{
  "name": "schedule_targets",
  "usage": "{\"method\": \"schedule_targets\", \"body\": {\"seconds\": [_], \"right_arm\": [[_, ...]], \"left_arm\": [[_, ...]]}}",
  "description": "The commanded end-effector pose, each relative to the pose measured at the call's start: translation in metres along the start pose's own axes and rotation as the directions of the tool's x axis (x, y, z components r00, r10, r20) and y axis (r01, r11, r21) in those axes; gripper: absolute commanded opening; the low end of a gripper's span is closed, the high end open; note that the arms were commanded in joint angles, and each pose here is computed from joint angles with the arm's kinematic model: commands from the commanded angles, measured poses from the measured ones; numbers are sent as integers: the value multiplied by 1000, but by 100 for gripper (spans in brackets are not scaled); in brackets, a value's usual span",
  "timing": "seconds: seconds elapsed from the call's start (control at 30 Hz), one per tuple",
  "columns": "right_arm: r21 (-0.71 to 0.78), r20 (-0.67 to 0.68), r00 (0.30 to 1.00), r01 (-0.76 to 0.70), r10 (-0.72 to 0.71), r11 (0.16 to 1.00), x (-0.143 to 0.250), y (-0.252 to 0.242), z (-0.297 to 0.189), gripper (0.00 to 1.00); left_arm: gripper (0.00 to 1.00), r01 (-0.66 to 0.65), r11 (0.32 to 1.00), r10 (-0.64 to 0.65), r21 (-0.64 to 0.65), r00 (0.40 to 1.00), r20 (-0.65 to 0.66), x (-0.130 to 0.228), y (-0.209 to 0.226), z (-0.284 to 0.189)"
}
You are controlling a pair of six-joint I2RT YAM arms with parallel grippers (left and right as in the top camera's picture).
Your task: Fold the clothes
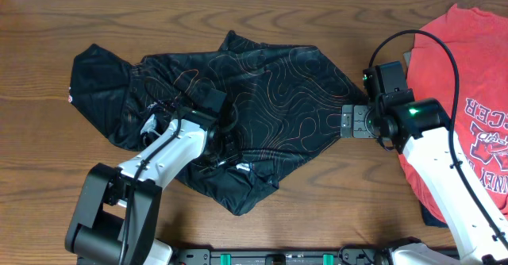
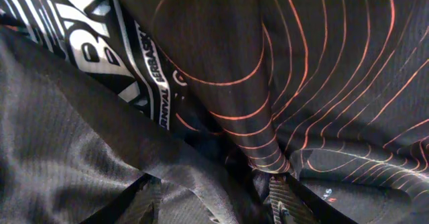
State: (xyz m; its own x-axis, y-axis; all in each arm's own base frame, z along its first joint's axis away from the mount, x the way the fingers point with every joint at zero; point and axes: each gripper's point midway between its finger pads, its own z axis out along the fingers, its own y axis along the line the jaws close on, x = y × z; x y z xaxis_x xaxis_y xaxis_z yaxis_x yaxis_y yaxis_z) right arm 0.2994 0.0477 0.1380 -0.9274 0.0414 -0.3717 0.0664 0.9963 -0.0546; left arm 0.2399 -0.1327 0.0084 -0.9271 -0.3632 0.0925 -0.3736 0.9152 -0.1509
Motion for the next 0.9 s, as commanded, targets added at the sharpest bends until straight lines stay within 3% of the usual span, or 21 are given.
{"method": "schedule_targets", "body": {"seconds": [0.0, 0.4, 0.67, 0.73, 0.87], "right_arm": [[3, 10, 1000, -23, 23, 1000, -3, -3, -2, 99], [3, 10, 1000, -23, 23, 1000, -3, -3, -2, 99], [4, 10, 1000, -23, 23, 1000, -3, -3, -2, 99], [4, 10, 1000, -23, 23, 1000, -3, -3, -2, 99], [4, 10, 1000, -23, 23, 1000, -3, -3, -2, 99]], "left_arm": [[54, 4, 1000, -4, -24, 1000, 5, 2, 6, 2], [53, 26, 999, -27, -41, 1000, -11, 12, 20, 17], [34, 18, 1000, -18, -22, 1000, 6, 8, 16, 18], [24, 18, 1000, -18, -23, 1000, 6, 8, 16, 17], [21, 8, 1000, -8, -17, 1000, 12, 8, 15, 12]]}}
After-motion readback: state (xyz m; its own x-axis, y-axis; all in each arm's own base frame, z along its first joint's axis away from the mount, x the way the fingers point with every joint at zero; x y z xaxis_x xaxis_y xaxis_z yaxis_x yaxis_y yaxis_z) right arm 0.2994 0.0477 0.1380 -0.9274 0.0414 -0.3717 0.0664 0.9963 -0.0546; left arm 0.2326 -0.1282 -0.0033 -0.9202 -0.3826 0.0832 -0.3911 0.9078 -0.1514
